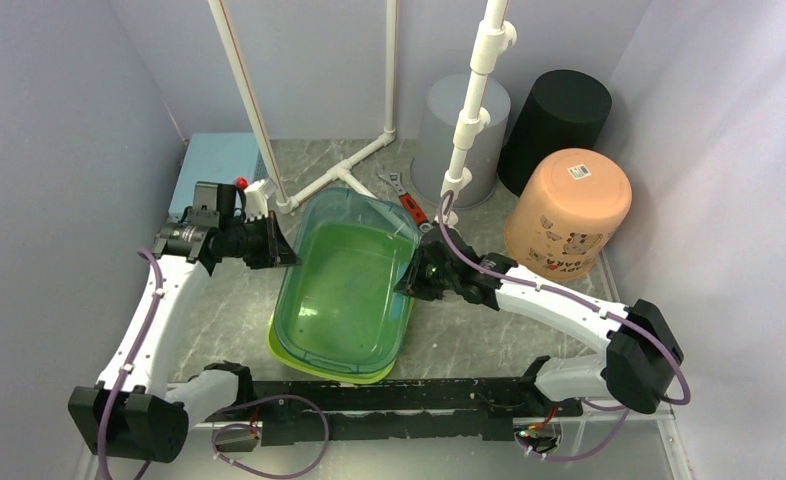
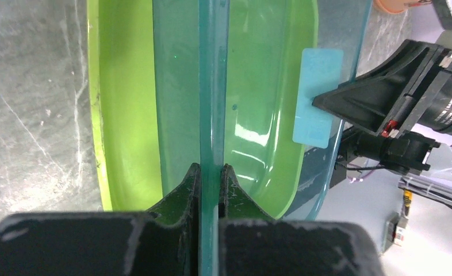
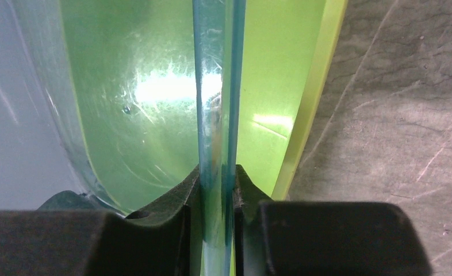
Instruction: Turn the large container upside down
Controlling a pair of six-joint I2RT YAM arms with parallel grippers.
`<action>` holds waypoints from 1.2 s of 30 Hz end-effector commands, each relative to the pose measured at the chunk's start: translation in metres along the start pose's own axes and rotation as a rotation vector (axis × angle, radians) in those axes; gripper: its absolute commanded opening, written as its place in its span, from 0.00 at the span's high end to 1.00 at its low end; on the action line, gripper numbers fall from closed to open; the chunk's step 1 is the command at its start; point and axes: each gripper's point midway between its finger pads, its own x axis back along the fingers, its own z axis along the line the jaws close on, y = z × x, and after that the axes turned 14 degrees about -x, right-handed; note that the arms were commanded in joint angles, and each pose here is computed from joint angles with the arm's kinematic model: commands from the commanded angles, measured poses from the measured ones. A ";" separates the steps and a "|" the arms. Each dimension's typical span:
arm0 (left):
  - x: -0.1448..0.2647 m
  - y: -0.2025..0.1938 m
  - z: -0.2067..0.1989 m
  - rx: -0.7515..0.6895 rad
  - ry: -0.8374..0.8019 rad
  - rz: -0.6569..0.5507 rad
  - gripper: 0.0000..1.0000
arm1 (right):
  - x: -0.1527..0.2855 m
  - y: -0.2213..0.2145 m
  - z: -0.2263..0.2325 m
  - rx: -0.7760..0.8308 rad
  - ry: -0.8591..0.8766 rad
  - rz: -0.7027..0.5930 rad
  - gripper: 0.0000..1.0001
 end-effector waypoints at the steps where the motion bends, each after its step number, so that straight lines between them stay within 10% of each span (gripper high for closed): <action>1: 0.024 0.030 -0.023 -0.103 -0.012 -0.143 0.97 | 0.025 -0.016 0.070 0.083 0.238 0.062 0.68; 11: 0.061 0.055 -0.011 -0.156 0.169 -0.254 0.97 | 0.039 -0.014 0.071 0.044 0.287 0.040 0.34; 36: 0.136 0.087 0.000 -0.175 0.443 -0.404 0.97 | 0.044 -0.013 0.065 0.041 0.289 0.022 0.21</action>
